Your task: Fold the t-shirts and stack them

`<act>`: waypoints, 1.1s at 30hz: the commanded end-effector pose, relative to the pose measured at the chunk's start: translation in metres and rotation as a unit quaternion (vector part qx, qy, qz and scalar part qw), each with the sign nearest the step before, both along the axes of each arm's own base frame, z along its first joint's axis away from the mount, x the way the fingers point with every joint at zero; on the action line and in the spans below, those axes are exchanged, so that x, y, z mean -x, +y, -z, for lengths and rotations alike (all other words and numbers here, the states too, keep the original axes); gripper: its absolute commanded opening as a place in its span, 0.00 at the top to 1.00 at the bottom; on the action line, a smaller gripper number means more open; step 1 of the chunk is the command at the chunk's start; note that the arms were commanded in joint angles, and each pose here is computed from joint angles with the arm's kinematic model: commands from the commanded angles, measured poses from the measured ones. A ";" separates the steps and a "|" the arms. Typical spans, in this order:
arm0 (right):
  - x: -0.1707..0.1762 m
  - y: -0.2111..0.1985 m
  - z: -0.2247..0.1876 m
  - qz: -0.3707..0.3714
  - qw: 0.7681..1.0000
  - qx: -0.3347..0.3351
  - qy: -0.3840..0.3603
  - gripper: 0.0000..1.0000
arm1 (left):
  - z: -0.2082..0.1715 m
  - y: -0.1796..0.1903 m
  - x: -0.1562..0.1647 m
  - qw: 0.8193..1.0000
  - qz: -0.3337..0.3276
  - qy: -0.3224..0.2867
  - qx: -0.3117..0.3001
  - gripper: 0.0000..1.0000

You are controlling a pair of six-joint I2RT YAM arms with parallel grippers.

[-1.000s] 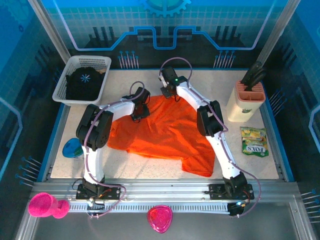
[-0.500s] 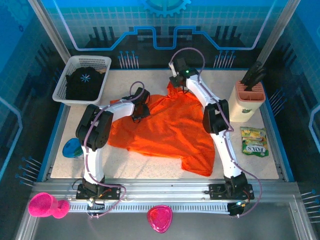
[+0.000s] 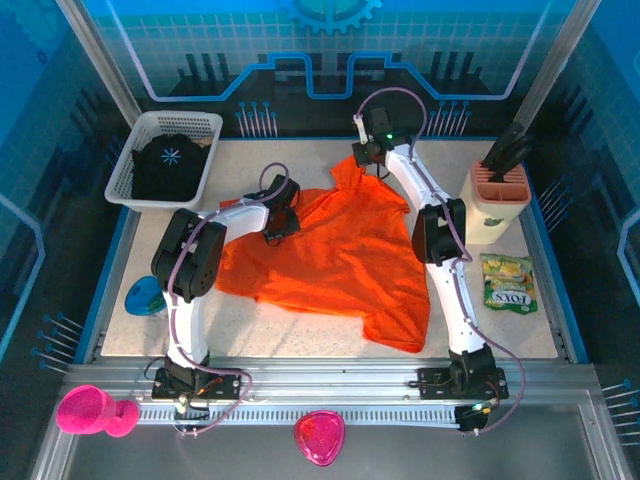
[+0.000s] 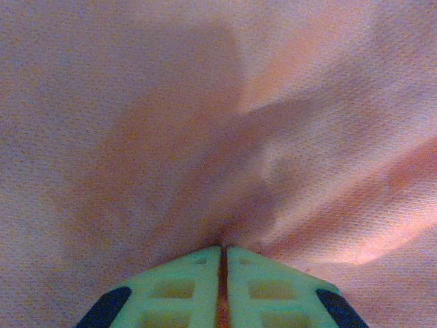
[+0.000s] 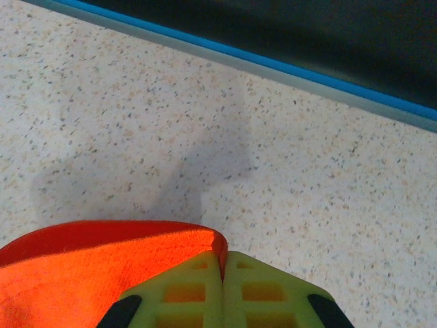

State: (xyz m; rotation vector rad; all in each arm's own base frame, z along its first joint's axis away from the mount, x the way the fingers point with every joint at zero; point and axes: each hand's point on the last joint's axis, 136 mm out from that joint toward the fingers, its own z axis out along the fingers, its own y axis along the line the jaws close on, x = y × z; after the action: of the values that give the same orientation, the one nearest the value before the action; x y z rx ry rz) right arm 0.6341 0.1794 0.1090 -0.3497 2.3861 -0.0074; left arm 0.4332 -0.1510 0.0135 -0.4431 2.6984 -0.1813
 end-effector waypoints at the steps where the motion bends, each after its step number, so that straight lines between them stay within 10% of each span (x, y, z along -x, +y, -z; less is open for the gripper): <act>1: -0.020 -0.015 0.017 0.012 0.999 0.024 -0.020 1.00 | 0.049 0.013 0.044 0.994 0.007 0.111 -0.017 0.89; 22: -0.098 -0.023 -0.005 -0.022 0.960 0.126 -0.249 1.00 | 0.042 -0.006 0.018 0.993 0.047 0.105 -0.020 0.88; 28: -0.092 -0.035 -0.007 0.005 0.961 0.142 -0.235 0.40 | 0.041 -0.005 0.015 0.993 0.049 0.101 -0.028 0.88; 33: -0.071 -0.055 -0.049 0.044 0.972 0.084 -0.217 0.34 | 0.017 -0.002 0.012 0.995 0.046 0.077 -0.043 0.88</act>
State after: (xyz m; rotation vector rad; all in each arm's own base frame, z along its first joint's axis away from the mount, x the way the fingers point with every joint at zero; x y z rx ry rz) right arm 0.7096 0.1482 0.0747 -0.4454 2.0311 -0.3464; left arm 0.4562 -0.1669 0.0157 -0.3460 2.7351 -0.1917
